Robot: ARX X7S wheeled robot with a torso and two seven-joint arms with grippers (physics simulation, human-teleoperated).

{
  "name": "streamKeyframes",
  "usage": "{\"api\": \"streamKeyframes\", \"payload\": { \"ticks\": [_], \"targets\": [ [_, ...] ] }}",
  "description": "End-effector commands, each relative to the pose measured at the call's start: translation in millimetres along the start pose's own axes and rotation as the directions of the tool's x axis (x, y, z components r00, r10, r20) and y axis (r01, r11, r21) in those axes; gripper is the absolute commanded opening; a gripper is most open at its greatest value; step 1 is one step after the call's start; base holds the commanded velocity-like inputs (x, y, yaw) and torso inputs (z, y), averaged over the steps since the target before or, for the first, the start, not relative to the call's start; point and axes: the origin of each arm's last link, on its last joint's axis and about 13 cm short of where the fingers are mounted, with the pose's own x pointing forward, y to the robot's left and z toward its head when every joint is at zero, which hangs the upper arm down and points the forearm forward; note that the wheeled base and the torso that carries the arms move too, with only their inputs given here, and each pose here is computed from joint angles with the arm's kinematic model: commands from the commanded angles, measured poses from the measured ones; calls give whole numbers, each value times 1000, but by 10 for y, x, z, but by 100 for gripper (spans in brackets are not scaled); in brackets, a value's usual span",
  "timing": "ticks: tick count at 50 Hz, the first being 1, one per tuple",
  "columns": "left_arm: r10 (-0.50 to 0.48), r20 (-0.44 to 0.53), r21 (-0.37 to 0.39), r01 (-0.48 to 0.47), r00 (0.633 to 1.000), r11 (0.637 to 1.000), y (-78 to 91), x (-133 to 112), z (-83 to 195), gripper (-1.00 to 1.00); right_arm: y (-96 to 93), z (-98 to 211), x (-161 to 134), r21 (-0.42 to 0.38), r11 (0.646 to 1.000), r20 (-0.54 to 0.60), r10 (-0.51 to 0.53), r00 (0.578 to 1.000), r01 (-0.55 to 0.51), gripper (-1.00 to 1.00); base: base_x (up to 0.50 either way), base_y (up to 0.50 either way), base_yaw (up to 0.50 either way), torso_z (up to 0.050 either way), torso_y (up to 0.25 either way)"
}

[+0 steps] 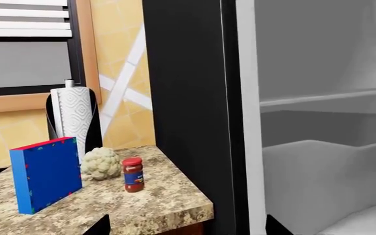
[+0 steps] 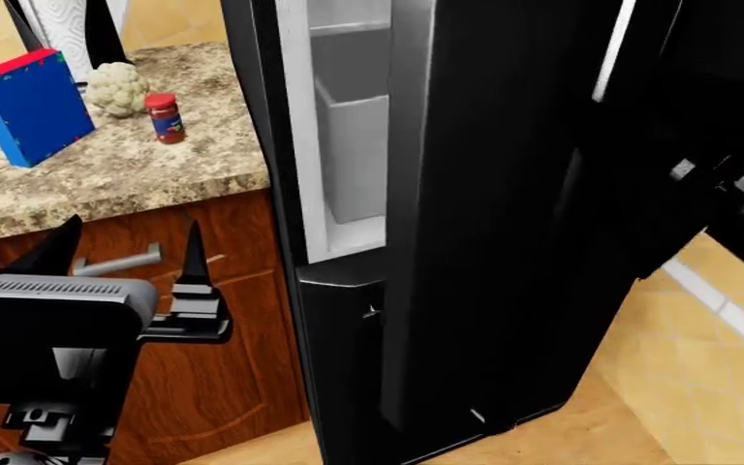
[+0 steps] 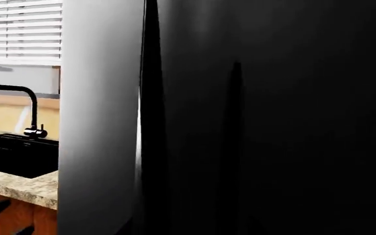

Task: Open the fridge door

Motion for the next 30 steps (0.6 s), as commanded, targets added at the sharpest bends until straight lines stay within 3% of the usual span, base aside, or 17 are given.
{"api": "streamKeyframes", "payload": {
  "ticks": [1, 2, 3, 4, 5, 7, 8, 9, 10, 11, 13, 14, 15, 17, 18, 23, 30],
  "targets": [
    [6, 11, -15, -6, 1000, 1000, 13, 17, 10, 100, 1046, -762, -955, -442, 547, 378, -606, 700, 711, -100, -9, 15, -6, -11, 0],
    [8, 12, -15, -8, 1000, 1000, 18, 19, 7, 100, 1223, -827, -849, -266, 717, 196, -615, 764, 645, -100, -9, 15, -7, 0, 11],
    [8, 9, -15, -8, 1000, 1000, 15, 24, -2, 100, 1376, -855, -770, -38, 806, 51, -589, 806, 591, -100, -9, 15, -7, -12, 0],
    [5, 10, -15, -5, 1000, 1000, 11, 15, -1, 100, 1488, -909, -732, 142, 820, -82, -549, 832, 555, -100, -9, 15, -7, -10, 0],
    [5, 12, -15, -5, 1000, 1000, 12, 14, 5, 100, 1576, -933, -719, 348, 771, -169, -507, 845, 533, -100, -9, 16, -7, 0, 0],
    [8, 14, -15, -8, 1000, 1000, 21, 21, 21, 100, 1597, -1091, -797, 668, 497, -276, -526, 805, 554, -100, -9, 16, -8, -12, 5],
    [10, 14, -13, -9, 1000, 1000, 19, 20, 14, 100, 1569, -1219, -936, 723, 376, -276, -613, 740, 580, -100, -10, 16, -8, -10, 0],
    [8, 13, -14, -8, 1000, 1000, 16, 18, 13, 100, 1577, -1266, -1141, 729, 323, -229, -716, 659, 604, -100, -12, 17, -8, 0, 0],
    [6, 12, -12, -6, 1000, 1000, 7, 16, 10, 100, 1515, -1305, -1310, 709, 333, -107, -820, 562, 621, -100, -11, 16, -7, -12, 0],
    [4, 12, -12, -4, 1000, 1000, 1, 14, 15, 100, 1451, -1299, -1446, 677, 378, 57, -882, 468, 632, -100, -11, 16, -6, 0, 0],
    [2, 14, -12, -2, 1000, 1000, 0, 11, 19, 100, 1248, -1129, -1791, 453, 593, 345, -805, 482, 666, -100, -10, 15, -3, -5, 0],
    [3, 13, -14, -3, 1000, 1000, 5, 15, 20, 100, 1150, -1015, -1986, 315, 675, 443, -726, 525, 667, 100, -10, 16, -2, 0, 0],
    [5, 12, -13, -5, 1000, 1000, 10, 22, 13, 100, 1075, -889, -2205, 203, 657, 490, -710, 505, 726, 100, -11, 16, -2, -12, 0],
    [6, 11, -13, -6, 1000, 1000, 11, 17, 14, 100, 1031, -554, -2629, 28, 520, 585, -701, 408, 854, 100, -12, 17, -2, -5, 0],
    [5, 11, -14, -5, 1000, 1000, 12, 13, 17, 100, 1070, -357, -2847, -44, 402, 647, -686, 333, 914, 100, -12, 18, -3, 0, 0],
    [4, 12, -13, -4, 1000, 1000, 2, 9, 21, 100, 1105, -787, -3329, 94, 193, 620, -779, 94, 977, 100, 0, 0, 0, -2, 0],
    [3, 10, -13, -3, 1000, 1000, 1, 12, 13, 100, 1182, -1303, -3563, 194, 38, 508, -859, -67, 980, 100, 0, 0, 0, 0, 0]
  ]
}}
